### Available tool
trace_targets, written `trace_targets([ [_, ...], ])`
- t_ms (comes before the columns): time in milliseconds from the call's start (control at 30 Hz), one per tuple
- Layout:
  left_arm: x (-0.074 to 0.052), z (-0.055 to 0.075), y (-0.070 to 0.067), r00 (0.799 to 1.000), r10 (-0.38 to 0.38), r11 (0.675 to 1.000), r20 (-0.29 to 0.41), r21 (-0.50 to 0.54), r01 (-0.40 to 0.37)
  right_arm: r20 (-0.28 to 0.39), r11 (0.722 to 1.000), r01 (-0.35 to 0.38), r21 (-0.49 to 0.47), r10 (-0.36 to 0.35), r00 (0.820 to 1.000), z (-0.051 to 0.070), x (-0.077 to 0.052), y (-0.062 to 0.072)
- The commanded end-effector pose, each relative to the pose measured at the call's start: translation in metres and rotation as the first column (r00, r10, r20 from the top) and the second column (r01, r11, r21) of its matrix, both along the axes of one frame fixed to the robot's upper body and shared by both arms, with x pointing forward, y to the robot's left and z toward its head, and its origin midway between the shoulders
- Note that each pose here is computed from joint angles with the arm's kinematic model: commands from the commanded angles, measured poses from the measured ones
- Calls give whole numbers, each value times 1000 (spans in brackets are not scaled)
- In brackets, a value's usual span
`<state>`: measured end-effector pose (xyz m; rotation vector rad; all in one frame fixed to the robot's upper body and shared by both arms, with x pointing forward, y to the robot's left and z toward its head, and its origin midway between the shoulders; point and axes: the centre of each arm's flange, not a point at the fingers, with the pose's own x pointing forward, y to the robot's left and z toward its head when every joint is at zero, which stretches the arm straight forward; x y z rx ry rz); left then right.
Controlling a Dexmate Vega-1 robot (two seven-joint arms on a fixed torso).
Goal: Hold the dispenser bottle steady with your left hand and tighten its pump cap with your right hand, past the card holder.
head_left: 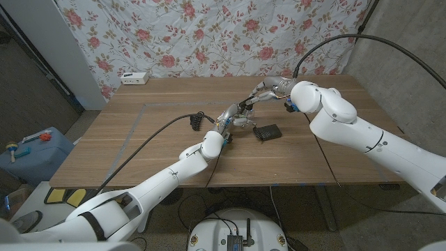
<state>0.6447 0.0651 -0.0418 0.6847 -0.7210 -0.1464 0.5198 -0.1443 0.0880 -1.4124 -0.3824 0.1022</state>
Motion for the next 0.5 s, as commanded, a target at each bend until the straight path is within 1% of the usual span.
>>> trace_targets([
  [33,1,-2,0,1000,5,1000,-7,-4,-5,49,996,91,6,-92,995,-9,-10,10],
  [233,2,-1,0,1000,4,1000,-7,-5,-4,78,991,130,4,-130,988,-16,-14,15],
  [333,3,0,0,1000,1,1000,-7,-4,-1,108,986,168,10,-168,980,-19,-17,17],
  [500,4,1,-1,1000,0,1000,-4,-3,0,131,980,195,26,-197,972,-20,-19,20],
])
